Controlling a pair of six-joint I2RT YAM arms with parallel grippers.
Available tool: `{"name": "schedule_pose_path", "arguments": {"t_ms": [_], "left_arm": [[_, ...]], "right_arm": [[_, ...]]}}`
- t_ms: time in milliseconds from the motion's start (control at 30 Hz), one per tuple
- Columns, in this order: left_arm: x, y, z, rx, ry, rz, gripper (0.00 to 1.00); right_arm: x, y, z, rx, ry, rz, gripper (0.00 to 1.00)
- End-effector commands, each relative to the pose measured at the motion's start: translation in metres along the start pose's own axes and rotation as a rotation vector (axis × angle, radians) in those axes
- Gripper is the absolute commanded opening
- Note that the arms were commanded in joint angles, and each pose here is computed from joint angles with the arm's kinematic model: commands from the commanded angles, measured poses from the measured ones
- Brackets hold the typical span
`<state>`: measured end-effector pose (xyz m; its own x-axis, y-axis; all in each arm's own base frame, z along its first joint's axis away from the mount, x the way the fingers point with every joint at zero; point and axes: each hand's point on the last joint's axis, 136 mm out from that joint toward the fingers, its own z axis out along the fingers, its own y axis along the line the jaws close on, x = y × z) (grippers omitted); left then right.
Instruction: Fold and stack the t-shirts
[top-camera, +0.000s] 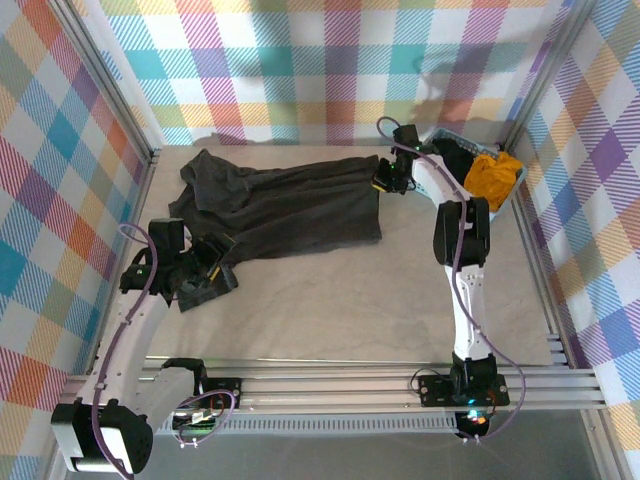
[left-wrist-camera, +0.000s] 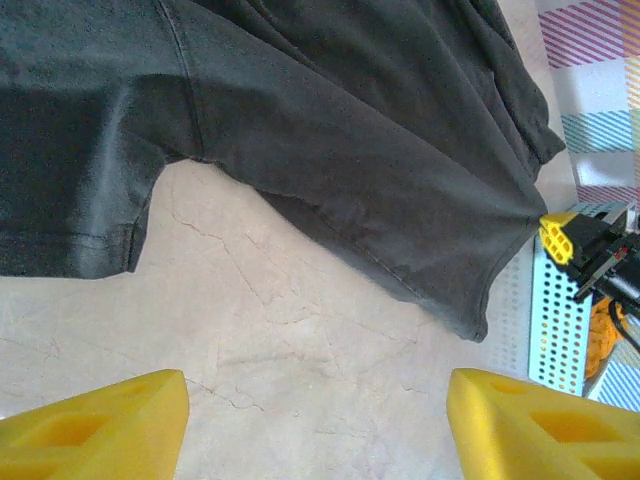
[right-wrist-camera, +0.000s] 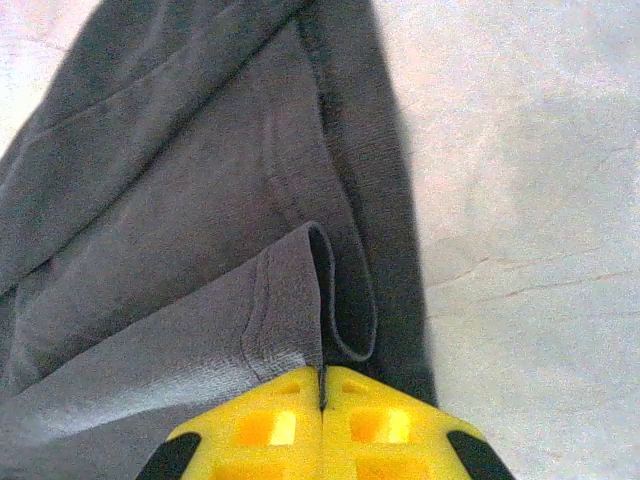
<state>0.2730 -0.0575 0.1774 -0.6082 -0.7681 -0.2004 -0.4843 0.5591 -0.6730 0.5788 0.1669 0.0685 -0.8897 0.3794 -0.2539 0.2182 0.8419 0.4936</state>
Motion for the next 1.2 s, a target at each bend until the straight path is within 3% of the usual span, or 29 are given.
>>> {"name": "schedule_pose_path", "arguments": {"t_ms": [0,67,133,200,233,367,500,667,967,1167], "left_arm": [[-0.002,-0.001,-0.006,-0.01,-0.013,0.023,0.69],[-0.001,0.001,-0.005,-0.014,-0.01,0.022,0.68],[-0.001,0.001,-0.004,-0.018,-0.008,0.021,0.68],[-0.002,-0.001,-0.005,-0.015,-0.008,0.022,0.68],[-0.002,-0.001,-0.005,-0.015,-0.007,0.023,0.68],[-0.002,-0.001,-0.007,-0.015,-0.009,0.02,0.68],[0.001,0.001,-0.006,-0.005,-0.008,0.002,0.68],[0.004,0.004,-0.003,0.002,0.003,-0.01,0.68],[0.005,0.0,-0.001,0.02,0.01,-0.019,0.67],[0.006,0.002,-0.003,0.025,0.004,-0.024,0.67]], "right_arm": [[-0.019,0.019,-0.021,-0.037,-0.039,-0.008,0.0],[-0.021,0.019,-0.017,-0.039,-0.035,-0.001,0.0],[-0.018,0.017,-0.012,-0.037,-0.016,0.013,0.11],[-0.013,0.016,-0.016,-0.031,0.002,0.022,0.34],[-0.011,0.017,-0.021,-0.028,0.002,0.018,0.4],[0.005,0.012,-0.058,-0.04,-0.059,0.031,0.53],[0.044,-0.016,-0.082,-0.033,-0.06,0.088,0.51],[0.101,-0.039,-0.07,-0.062,0.045,0.085,0.51],[0.122,-0.045,-0.045,-0.085,0.151,0.071,0.43],[0.129,-0.042,-0.041,-0.077,0.169,0.089,0.3]]}}
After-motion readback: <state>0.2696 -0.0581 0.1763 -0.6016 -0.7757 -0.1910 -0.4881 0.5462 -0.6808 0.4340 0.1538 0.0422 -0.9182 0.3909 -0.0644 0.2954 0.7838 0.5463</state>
